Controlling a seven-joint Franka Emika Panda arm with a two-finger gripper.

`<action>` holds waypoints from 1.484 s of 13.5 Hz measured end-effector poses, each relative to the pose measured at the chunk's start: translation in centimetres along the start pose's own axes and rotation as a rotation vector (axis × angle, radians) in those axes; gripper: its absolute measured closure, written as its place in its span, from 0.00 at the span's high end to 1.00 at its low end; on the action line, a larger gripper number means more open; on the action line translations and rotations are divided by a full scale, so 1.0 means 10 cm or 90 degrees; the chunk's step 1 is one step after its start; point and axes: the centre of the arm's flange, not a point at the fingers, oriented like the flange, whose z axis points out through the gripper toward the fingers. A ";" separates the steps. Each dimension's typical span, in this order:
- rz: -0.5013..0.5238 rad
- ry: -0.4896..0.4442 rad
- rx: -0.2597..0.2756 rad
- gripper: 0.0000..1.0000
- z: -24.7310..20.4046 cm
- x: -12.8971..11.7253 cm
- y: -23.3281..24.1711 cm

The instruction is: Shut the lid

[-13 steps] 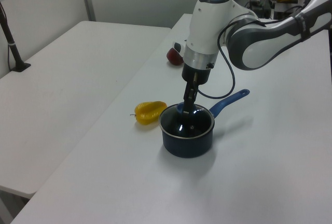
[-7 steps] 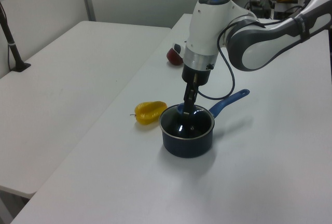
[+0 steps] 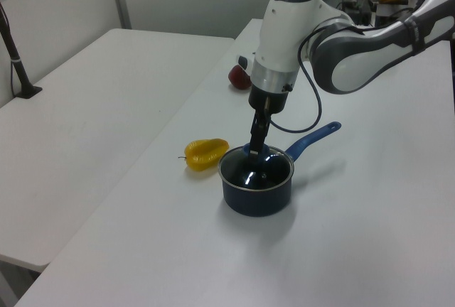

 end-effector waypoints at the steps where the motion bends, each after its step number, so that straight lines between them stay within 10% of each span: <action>1: 0.004 0.008 0.000 1.00 -0.08 0.02 0.04; 9: 0.119 -0.036 -0.042 1.00 -0.98 -0.02 1.53; 20: 0.218 -0.163 -0.056 1.00 -1.98 -1.24 3.33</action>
